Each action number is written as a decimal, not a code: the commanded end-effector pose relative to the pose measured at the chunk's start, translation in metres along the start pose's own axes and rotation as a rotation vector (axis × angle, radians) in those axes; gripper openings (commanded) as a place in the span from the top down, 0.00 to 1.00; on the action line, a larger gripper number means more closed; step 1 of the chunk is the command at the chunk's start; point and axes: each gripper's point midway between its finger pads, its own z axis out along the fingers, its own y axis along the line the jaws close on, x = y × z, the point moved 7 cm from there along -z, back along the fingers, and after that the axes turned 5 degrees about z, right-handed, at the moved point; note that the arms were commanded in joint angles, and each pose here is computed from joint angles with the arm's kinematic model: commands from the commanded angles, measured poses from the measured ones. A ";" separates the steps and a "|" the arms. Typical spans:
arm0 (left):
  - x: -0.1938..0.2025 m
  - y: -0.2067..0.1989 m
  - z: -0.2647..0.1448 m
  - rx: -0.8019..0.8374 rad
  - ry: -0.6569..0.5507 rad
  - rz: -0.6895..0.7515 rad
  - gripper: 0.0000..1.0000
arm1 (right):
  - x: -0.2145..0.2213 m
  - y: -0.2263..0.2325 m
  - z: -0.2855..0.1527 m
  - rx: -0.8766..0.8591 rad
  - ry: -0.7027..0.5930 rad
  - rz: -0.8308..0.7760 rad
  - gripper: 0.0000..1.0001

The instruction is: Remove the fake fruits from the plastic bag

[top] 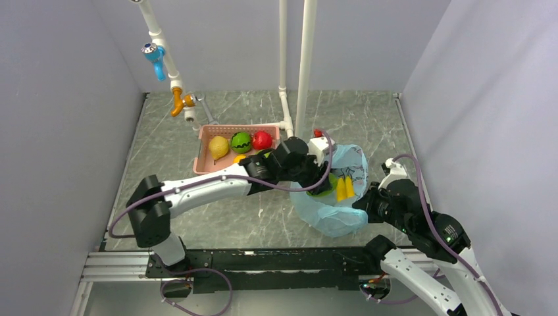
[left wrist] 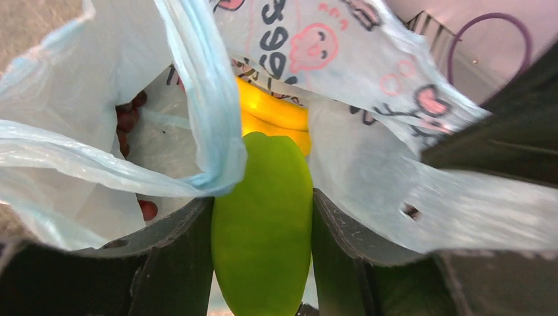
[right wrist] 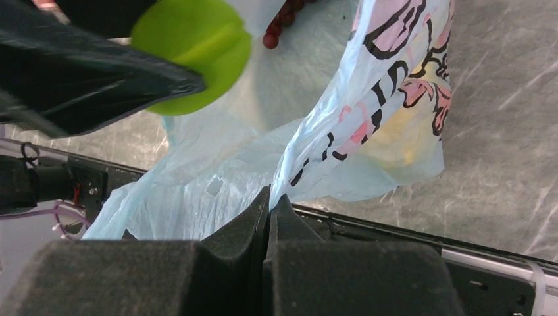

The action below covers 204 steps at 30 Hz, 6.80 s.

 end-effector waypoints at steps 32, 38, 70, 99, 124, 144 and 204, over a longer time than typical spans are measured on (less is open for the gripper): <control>0.050 0.176 -0.195 -0.957 -0.065 -0.183 0.73 | -0.021 0.007 0.004 -0.001 -0.103 -0.060 1.00; 0.062 0.225 -0.188 -1.081 -0.048 -0.426 0.91 | -0.020 0.007 0.004 -0.009 -0.104 -0.061 1.00; 0.092 0.267 -0.165 -1.537 0.041 -0.910 0.20 | -0.019 0.006 0.001 -0.023 -0.120 -0.063 1.00; 0.001 0.120 -0.124 0.018 -0.204 -0.287 0.12 | -0.019 0.006 0.002 -0.032 -0.119 -0.065 1.00; -0.019 -0.013 -0.010 0.333 -0.033 0.150 0.29 | -0.022 0.030 -0.037 -0.341 -0.195 -0.127 1.00; 0.029 0.026 0.053 0.060 0.133 0.072 0.18 | -0.011 0.012 -0.015 -0.154 -0.087 -0.099 1.00; 0.010 0.011 0.038 -0.005 -0.047 -0.266 1.00 | -0.013 0.013 -0.014 -0.159 -0.120 -0.064 1.00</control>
